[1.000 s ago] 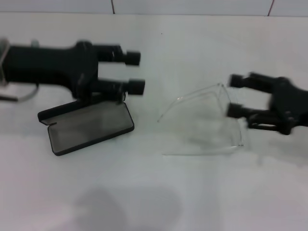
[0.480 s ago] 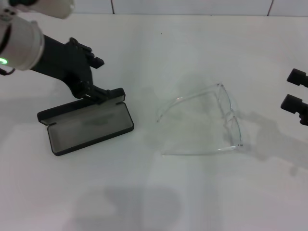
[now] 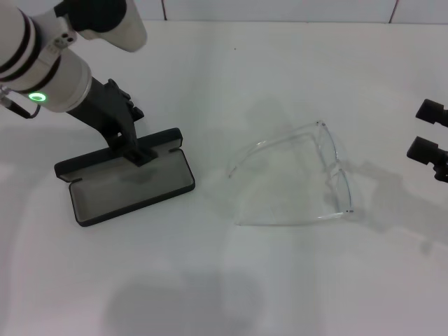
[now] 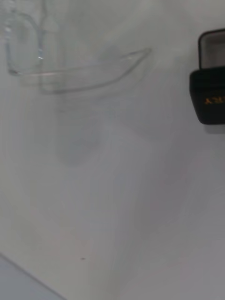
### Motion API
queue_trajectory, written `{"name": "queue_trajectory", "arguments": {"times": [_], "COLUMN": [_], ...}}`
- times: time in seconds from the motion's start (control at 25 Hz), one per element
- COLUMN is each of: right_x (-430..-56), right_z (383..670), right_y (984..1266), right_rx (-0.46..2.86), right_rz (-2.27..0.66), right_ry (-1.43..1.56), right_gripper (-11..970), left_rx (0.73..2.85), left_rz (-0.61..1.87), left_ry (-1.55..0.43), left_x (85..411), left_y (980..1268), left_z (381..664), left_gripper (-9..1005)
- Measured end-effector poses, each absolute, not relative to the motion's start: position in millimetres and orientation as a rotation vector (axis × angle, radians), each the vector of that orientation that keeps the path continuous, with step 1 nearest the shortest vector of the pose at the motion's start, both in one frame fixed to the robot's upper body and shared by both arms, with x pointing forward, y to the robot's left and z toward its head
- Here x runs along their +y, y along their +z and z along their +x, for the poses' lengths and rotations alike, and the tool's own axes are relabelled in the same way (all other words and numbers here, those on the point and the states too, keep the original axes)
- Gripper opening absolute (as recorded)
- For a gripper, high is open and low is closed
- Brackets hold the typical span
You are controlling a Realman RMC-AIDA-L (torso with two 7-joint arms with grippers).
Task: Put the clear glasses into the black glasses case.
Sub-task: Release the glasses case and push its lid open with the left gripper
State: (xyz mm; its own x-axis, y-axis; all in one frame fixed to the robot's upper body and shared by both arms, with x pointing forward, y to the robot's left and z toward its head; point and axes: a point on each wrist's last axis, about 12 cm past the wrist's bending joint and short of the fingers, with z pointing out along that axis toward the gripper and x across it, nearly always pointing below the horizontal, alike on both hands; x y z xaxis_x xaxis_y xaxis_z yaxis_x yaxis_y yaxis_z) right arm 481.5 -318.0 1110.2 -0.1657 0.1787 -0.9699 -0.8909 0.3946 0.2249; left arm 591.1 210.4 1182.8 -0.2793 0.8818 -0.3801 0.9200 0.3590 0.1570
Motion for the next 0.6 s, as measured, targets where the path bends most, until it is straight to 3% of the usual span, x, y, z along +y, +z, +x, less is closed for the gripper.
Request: {"name": "queue_trajectory", "arguments": {"times": [0.52,0.6], "right_x": [-317,-317], "right_z": [486,488], "right_y": [1110,1110], "right_rx": [1.411,1.415], "right_rz": [-0.687,-0.684], "right_ry": [1.061,1.054], "right_gripper": [788,787], "left_rx": [2.393,2.398], "left_rz": [1.568,1.575], "left_ry": [-0.016,-0.022], "left_x": [219,218], "left_y": [1160,1158], "left_z": [601,600], "left_gripper": [739,699]}}
